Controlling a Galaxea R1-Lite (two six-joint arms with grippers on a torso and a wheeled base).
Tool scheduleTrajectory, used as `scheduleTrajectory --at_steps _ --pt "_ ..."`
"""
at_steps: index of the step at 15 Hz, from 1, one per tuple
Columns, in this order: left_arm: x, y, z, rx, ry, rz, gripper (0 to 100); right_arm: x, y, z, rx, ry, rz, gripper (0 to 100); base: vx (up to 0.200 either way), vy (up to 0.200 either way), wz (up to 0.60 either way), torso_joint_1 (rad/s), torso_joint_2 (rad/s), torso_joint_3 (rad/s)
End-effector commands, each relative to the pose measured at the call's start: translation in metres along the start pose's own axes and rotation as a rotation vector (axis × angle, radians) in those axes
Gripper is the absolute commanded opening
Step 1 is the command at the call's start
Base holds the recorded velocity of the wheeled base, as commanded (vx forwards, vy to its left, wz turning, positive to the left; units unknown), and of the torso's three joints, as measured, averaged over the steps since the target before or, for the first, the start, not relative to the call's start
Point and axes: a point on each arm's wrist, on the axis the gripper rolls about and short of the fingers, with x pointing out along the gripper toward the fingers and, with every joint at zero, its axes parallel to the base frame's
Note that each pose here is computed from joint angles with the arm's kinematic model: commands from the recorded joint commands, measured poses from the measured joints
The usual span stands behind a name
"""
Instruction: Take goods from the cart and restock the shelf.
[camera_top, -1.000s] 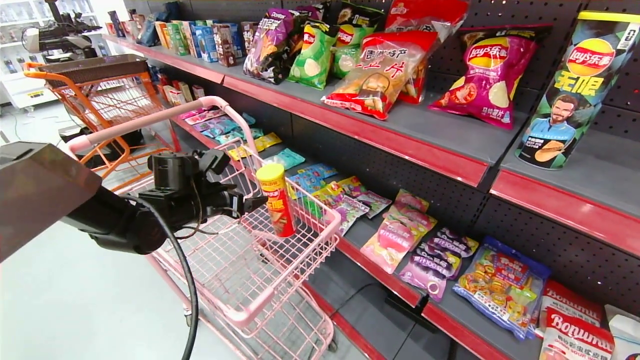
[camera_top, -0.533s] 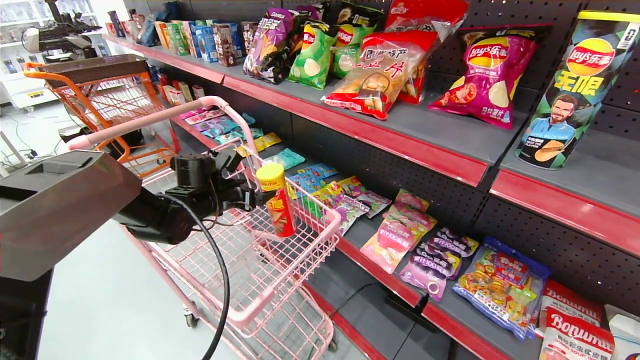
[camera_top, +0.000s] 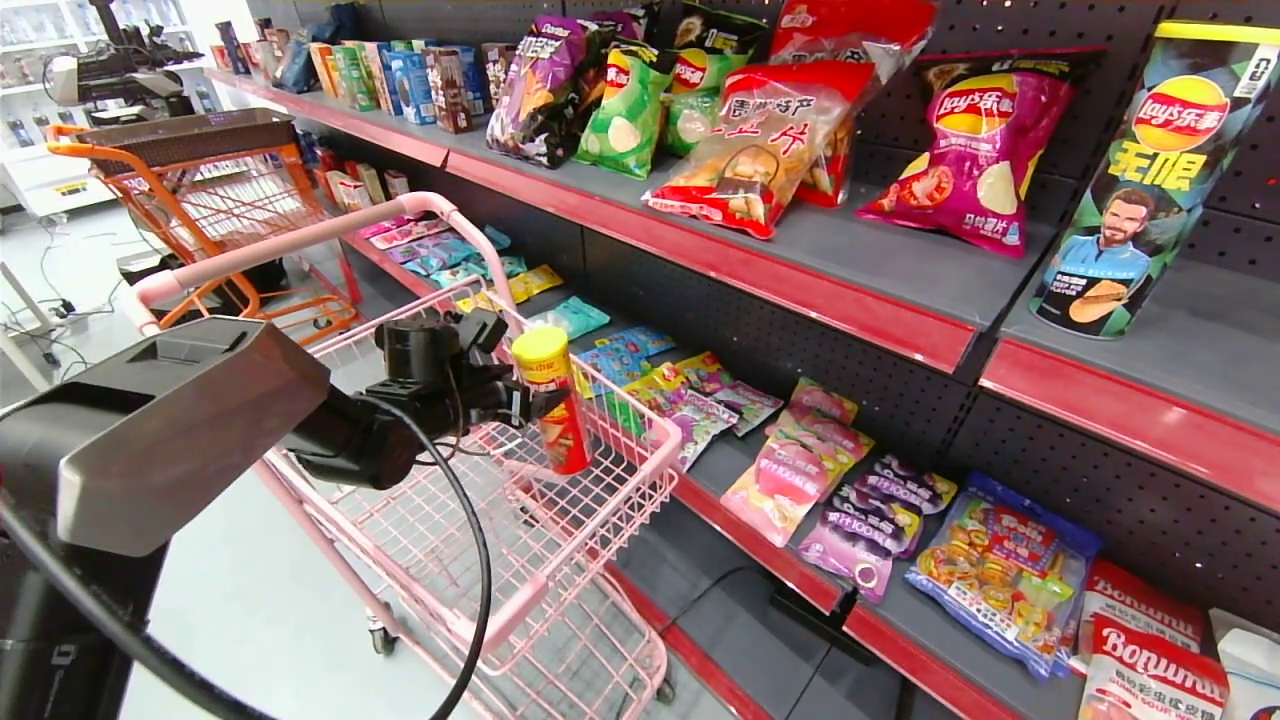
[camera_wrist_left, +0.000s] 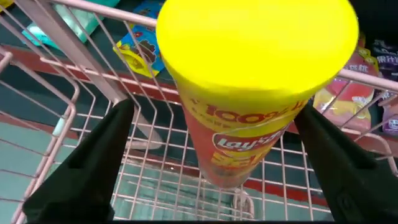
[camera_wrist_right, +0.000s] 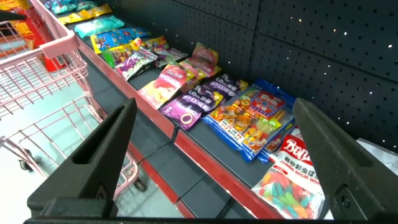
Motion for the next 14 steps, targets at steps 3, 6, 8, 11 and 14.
scheduleTrajectory --at_steps 3,6,8,11,14 --pt "0.012 0.000 -0.001 0.006 -0.014 -0.006 100 0.000 0.000 0.000 -0.003 -0.001 0.000 100 0.000 0.000 0.00 0.000 0.00 0.000" --pt "0.018 -0.006 -0.002 0.011 -0.015 -0.019 0 0.000 0.000 0.000 -0.003 -0.001 0.000 100 0.000 0.000 0.00 0.000 0.00 0.000" --pt "0.019 -0.010 -0.004 0.007 0.004 -0.022 0 0.000 0.000 0.000 -0.003 -0.001 0.000 100 0.000 0.000 0.00 0.000 0.00 0.000" --pt "-0.002 -0.012 0.017 -0.011 0.037 -0.005 0 0.000 0.000 0.000 -0.005 -0.001 0.000 100 0.000 0.000 0.00 0.000 0.00 0.000" --pt "-0.056 -0.009 0.070 -0.057 0.053 0.030 0 0.000 0.000 0.000 -0.003 -0.001 0.000 100 0.000 0.000 0.00 0.000 0.00 0.000"
